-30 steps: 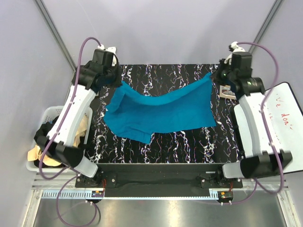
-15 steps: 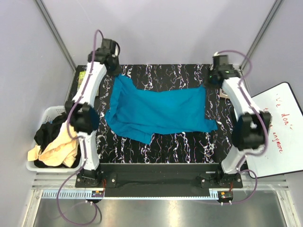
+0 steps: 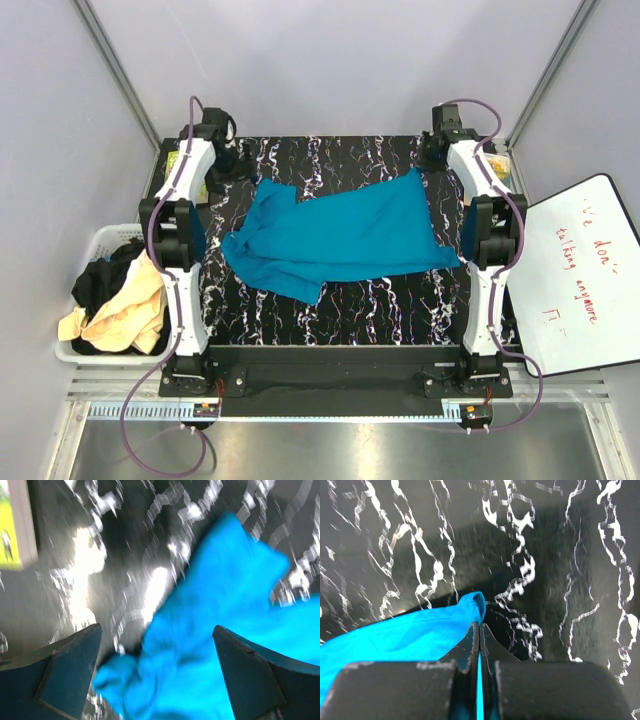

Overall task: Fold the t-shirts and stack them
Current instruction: Flatten out the tshirt

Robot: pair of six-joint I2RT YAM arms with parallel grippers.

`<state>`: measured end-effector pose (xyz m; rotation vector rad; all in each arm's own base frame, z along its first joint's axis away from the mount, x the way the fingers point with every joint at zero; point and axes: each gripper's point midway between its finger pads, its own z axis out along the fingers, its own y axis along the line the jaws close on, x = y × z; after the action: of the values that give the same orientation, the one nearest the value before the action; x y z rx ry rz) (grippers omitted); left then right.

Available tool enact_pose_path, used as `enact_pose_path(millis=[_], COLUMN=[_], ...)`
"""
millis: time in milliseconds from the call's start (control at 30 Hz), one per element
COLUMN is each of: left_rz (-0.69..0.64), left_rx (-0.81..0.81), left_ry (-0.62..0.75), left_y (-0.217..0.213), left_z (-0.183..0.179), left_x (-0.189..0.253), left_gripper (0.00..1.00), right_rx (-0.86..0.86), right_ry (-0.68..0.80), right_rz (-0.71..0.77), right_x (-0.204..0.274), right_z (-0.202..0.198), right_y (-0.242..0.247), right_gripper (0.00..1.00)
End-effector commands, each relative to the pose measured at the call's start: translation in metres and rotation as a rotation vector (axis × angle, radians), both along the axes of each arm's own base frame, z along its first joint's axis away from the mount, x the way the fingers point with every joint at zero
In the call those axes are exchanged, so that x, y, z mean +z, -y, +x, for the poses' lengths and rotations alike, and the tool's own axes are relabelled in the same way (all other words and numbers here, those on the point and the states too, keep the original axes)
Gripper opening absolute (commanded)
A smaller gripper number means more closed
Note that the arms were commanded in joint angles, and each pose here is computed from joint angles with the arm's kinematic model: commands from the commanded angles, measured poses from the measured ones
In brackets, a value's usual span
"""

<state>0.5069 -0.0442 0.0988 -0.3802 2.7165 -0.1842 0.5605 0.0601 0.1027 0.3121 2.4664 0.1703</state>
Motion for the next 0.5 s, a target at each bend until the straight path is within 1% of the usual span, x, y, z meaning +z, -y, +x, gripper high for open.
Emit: enact_pose_path(millis=[0, 67, 200, 233, 267, 367, 467], left_rz=[-0.045, -0.043, -0.006, 0.011, 0.026, 0.085, 0.149], left_rx=[-0.141, -0.182, -0.19, -0.169, -0.152, -0.112, -0.066], left_ry=[0.073, 0.067, 0.031, 0.022, -0.008, -0.042, -0.045], left_y=[0.041, 0.058, 0.071, 0.069, 0.066, 0.055, 0.044], left_z=[-0.016, -0.019, -0.021, -0.02, -0.02, -0.019, -0.015], left_x=[0.031, 0.027, 0.011, 0.008, -0.004, -0.017, -0.021], left_gripper=[0.94, 0.93, 0.91, 0.91, 0.91, 0.88, 0.85], right_rx=[-0.034, -0.034, -0.036, -0.033, -0.032, -0.036, -0.037], right_ry=[0.036, 0.027, 0.014, 0.013, 0.011, 0.01, 0.006], right_rz=[0.057, 0.07, 0.085, 0.089, 0.095, 0.1, 0.111], right_x=[0.012, 0.007, 0.0, 0.0, -0.001, -0.002, -0.004], right_z=[0.017, 0.02, 0.02, 0.021, 0.021, 0.021, 0.021], right_y=[0.006, 0.005, 0.006, 0.006, 0.006, 0.009, 0.011], right_gripper=[0.0, 0.0, 0.0, 0.0, 0.0, 0.0, 0.0])
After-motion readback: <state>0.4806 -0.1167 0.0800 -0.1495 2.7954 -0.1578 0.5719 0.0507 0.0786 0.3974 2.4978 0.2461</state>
